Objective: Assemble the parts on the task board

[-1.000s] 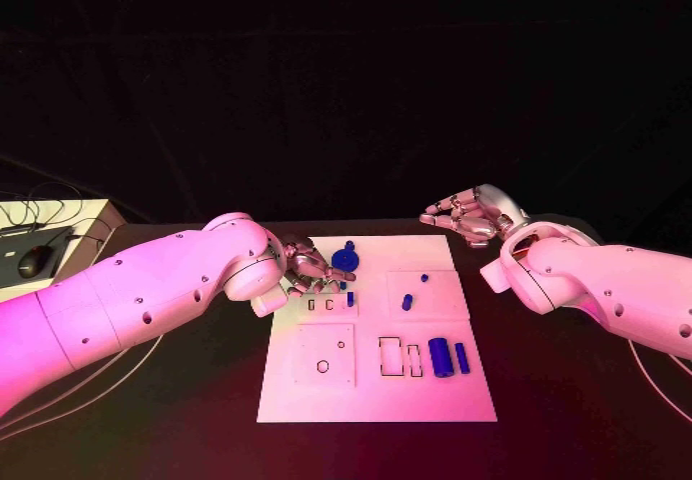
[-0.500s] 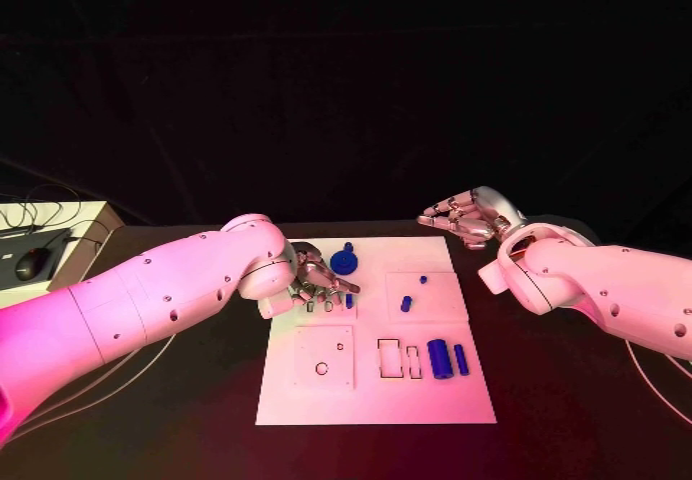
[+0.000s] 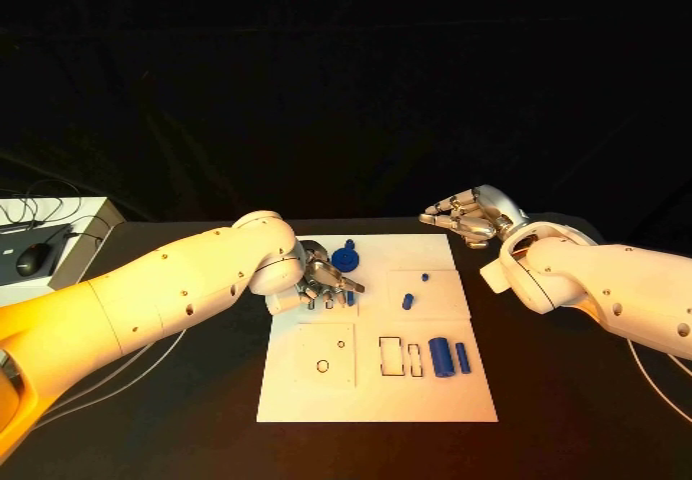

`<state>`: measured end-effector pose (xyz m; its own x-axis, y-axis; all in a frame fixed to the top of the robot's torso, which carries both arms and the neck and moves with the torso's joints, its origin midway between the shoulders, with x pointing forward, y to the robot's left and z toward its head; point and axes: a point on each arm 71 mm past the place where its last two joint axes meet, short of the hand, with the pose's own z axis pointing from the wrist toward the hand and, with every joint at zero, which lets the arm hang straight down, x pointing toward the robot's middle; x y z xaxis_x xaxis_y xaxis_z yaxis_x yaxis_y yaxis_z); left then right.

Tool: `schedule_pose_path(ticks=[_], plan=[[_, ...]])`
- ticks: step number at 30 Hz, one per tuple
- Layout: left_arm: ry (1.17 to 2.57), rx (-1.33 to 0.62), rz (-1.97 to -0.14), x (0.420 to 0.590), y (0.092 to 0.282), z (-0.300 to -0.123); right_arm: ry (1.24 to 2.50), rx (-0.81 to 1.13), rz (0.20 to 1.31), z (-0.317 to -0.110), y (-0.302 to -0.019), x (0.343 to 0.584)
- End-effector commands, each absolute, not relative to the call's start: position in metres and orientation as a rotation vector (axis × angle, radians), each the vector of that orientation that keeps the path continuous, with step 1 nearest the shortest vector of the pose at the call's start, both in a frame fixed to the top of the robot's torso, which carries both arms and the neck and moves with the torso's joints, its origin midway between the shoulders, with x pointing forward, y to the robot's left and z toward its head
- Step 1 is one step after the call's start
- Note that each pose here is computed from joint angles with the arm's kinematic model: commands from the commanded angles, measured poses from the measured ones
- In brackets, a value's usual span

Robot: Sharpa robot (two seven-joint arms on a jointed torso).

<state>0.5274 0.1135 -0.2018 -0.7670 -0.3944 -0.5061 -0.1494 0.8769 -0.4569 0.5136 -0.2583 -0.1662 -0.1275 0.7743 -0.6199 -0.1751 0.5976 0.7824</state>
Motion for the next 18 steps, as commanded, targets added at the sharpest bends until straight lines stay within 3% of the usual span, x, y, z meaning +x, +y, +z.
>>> schedule_pose_path(ticks=[1, 18], plan=[[2.438, -0.377, -0.517, 0.5291, 0.1146, -0.2019, 1.493, 0.525, 0.892, -0.1660, -0.2567, 0.5135], [2.454, -0.379, -0.519, 0.5334, 0.1114, -0.2052, 1.498, 0.523, 0.896, -0.1662, -0.2538, 0.5134]])
